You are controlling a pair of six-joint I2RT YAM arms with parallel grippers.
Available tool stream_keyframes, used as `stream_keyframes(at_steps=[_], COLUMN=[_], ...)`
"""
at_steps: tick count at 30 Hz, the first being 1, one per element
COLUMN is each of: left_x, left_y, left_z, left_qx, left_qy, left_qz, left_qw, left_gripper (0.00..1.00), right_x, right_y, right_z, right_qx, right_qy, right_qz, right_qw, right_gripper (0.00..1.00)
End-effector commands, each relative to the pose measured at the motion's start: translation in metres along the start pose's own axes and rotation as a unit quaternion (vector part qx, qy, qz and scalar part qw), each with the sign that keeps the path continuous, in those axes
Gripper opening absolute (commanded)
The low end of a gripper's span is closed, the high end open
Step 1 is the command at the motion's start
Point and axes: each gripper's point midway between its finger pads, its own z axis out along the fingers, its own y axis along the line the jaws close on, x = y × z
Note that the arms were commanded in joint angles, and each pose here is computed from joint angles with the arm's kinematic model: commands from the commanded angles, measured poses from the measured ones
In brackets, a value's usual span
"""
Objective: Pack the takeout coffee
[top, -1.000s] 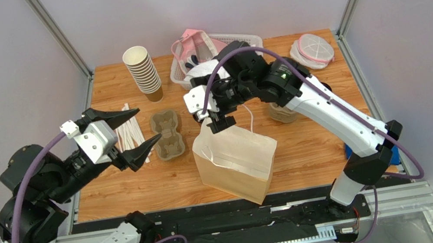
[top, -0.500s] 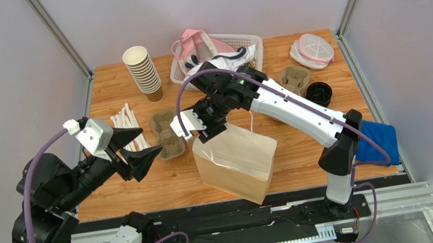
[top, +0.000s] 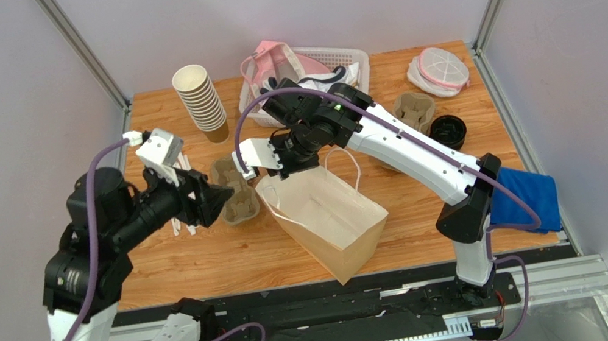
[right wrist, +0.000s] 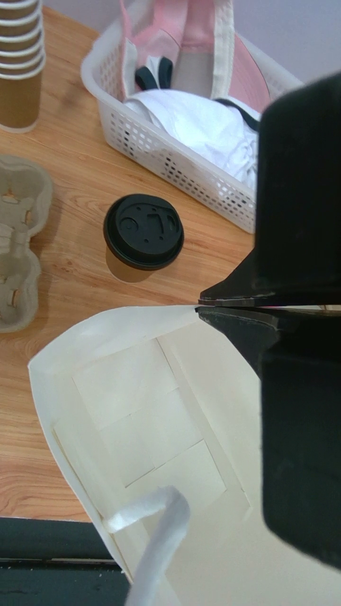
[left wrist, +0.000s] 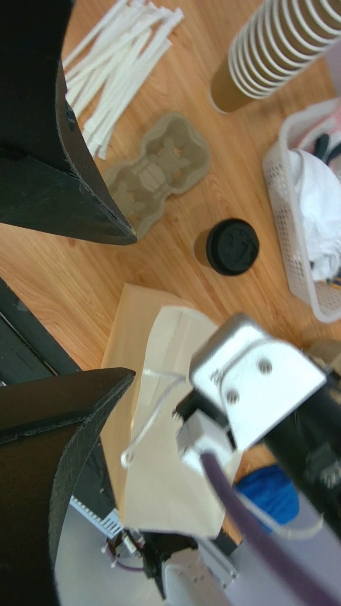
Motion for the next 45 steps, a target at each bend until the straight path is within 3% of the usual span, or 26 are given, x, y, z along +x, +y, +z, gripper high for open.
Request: stream_keyframes(at_steps=[1, 3, 6, 8, 11, 12, 14, 19, 28, 32, 45], left_x=[-0.004, -0.003, 0.004, 0.018, 0.042, 0.046, 0.051, 0.059, 0.100, 0.118, 0.145], left_y=[0.028, 0.044, 0.068, 0.089, 0.130, 0.136, 0.158, 0.189, 0.222, 0.234, 0.272], left_z=[0.010, 0.015, 0.033, 0.050, 0.072, 0.077, 0.088, 0.117, 0.156, 0.174, 0.215], left_qx=[-0.040, -0.041, -0.018, -0.008, -0.026, -0.018, -0.019, 0.007, 0.067, 0.070, 0.078], left_qy=[0.032, 0.044, 0.087, 0.134, 0.200, 0.208, 0.212, 0.221, 0.238, 0.240, 0.255], left_qz=[-0.027, -0.049, -0.026, 0.017, 0.021, 0.021, 0.002, 0.064, 0.186, 0.249, 0.273], left_qw=[0.998, 0.997, 0.996, 0.991, 0.979, 0.978, 0.977, 0.973, 0.951, 0.936, 0.924], left_gripper=[0.73, 0.73, 0.74, 0.78, 0.79, 0.91, 0.92, 0.92, 0.85, 0.77, 0.65], right_x=[0.026, 0.034, 0.040, 0.045, 0.055, 0.059, 0.069, 0.077, 0.070, 0.068, 0.066], right_y=[0.025, 0.024, 0.022, 0.020, 0.017, 0.015, 0.015, 0.016, 0.020, 0.023, 0.031], right_z=[-0.037, -0.043, -0.051, -0.056, -0.060, -0.061, -0.061, -0.064, -0.064, -0.064, -0.066], right_qx=[0.000, 0.012, 0.028, 0.038, 0.049, 0.054, 0.051, 0.060, 0.040, 0.029, 0.014], right_qy=[0.041, 0.049, 0.048, 0.048, 0.049, 0.050, 0.053, 0.051, 0.038, 0.034, 0.033], right_qz=[0.120, 0.158, 0.223, 0.268, 0.310, 0.324, 0.348, 0.358, 0.353, 0.350, 0.350], right_qw=[0.992, 0.986, 0.973, 0.961, 0.948, 0.943, 0.935, 0.930, 0.934, 0.936, 0.936], right_gripper=[0.00, 0.00, 0.00, 0.00, 0.00, 0.00, 0.00, 0.00, 0.00, 0.00, 0.00])
